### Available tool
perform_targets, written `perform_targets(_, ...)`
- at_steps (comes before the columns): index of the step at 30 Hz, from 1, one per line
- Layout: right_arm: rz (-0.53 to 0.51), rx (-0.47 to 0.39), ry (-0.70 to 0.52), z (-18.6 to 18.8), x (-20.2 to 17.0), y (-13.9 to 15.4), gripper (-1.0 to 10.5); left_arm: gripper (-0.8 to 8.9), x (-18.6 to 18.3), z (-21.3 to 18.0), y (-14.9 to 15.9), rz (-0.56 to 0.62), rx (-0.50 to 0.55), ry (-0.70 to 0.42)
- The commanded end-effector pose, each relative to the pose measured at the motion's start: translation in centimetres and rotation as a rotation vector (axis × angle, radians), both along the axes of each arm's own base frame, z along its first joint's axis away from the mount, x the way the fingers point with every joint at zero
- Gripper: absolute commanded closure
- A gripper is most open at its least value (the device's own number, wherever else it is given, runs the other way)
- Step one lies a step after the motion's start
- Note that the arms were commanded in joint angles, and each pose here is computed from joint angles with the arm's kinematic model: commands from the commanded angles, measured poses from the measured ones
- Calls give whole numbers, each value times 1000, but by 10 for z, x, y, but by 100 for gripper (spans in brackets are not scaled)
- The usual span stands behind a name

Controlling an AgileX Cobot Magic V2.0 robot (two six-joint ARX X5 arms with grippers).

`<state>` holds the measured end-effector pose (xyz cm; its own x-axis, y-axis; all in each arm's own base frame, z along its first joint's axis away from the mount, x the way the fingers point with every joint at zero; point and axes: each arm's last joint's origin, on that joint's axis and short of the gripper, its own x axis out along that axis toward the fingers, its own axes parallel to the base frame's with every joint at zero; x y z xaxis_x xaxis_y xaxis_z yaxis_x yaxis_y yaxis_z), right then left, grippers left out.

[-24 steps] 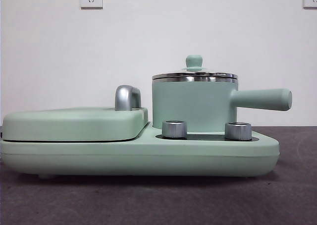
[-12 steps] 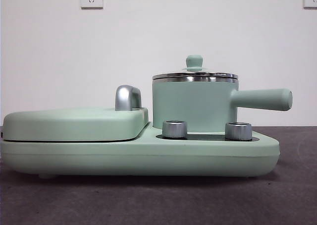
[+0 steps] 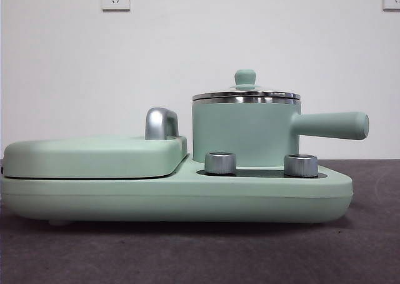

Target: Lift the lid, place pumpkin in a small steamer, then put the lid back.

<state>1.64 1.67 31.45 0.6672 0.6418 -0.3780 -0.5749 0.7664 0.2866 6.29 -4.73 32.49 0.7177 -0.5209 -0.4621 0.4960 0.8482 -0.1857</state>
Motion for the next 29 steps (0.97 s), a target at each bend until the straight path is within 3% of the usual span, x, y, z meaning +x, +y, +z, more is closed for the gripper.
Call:
perform_targets(1, 7, 6, -18, 3, 0, 0, 932, 807, 0, 3, 0, -1, -12, -9)
perform_targets(10, 7, 6, -18, 3, 0, 0, 932, 807, -8, 1, 6, 8, -44, -53)
perform_targets(16, 7, 6, -18, 3, 0, 0, 932, 807, -5, -11, 14, 116, -70, -116)
perform_targets(23, 7, 6, -18, 3, 0, 0, 932, 807, 15, -72, 22, 291, -37, -286)
perform_targets(29, 7, 6, -18, 3, 0, 0, 932, 807, 29, -134, 32, 448, -30, -325)
